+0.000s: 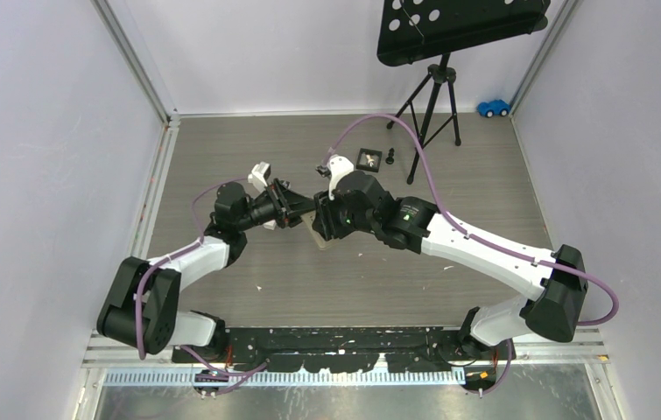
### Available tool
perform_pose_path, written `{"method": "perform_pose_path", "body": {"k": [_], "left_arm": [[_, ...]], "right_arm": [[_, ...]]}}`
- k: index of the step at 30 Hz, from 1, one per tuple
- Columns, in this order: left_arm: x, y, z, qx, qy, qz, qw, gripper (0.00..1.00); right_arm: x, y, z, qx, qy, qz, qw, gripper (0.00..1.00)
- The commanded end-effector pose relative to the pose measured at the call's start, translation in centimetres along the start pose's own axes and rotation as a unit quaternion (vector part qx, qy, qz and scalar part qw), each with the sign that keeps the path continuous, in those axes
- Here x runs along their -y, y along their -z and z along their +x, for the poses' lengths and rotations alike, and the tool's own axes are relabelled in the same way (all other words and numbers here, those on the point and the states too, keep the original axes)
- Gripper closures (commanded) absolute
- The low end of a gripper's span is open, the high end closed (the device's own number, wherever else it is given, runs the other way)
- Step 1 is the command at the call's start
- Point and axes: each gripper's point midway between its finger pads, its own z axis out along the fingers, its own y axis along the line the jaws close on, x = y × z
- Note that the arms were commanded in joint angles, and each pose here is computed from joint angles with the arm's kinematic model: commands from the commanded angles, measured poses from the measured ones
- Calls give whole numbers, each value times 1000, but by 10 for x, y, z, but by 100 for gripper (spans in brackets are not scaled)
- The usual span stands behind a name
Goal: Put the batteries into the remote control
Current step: Load the battery cover into the remote control.
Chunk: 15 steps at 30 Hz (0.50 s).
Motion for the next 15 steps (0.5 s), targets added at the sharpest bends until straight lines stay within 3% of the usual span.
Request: {"method": "perform_pose_path", "body": {"k": [1,8,13,15], "left_arm": [[19,0,-2,-3,-23,36,999,100],[14,-1,-1,-7,-19,33,999,100],[16,-1,-1,-7,-25,39,999,100],[17,-1,-1,-5,-27,41,999,100]], "right_arm": [[-11,4,-8,17,15,-29,999,57],[-7,5,-12,33,8,-18,999,59],[5,11,-21,57,-42,18,997,38],[5,16,-26,70,-67,14,995,35]]}}
